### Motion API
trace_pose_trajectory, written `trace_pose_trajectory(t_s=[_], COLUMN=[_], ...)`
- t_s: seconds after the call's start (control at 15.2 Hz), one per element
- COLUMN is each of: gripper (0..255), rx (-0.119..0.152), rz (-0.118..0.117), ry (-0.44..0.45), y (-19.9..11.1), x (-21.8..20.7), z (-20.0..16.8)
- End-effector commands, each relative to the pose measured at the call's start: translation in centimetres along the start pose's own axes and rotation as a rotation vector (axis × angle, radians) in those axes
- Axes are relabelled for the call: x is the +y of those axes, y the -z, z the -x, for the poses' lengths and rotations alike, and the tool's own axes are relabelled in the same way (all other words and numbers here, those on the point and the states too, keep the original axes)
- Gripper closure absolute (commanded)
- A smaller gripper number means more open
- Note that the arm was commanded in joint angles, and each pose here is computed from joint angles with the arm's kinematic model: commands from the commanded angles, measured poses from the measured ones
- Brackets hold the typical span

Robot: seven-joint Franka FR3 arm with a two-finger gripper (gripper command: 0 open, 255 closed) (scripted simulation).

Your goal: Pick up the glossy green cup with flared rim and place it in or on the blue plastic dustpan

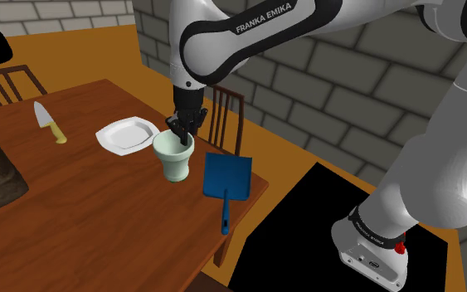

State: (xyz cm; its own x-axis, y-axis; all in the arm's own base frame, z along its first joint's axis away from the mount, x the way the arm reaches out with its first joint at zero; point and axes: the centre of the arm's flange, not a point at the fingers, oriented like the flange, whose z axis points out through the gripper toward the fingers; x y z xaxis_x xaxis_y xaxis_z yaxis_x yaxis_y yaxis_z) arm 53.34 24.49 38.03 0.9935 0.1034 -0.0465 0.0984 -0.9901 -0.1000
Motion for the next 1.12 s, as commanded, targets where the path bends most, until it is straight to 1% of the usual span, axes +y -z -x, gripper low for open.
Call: trace_pose_trajectory(t_s=[0.0, 1.06], gripper=[255, 255], rx=[-0.002, -0.002], rz=[0.001, 0.001], ry=[0.0, 0.0], y=[-0.1, 8.3], x=[0.0, -0.8], z=[0.0, 0.4])
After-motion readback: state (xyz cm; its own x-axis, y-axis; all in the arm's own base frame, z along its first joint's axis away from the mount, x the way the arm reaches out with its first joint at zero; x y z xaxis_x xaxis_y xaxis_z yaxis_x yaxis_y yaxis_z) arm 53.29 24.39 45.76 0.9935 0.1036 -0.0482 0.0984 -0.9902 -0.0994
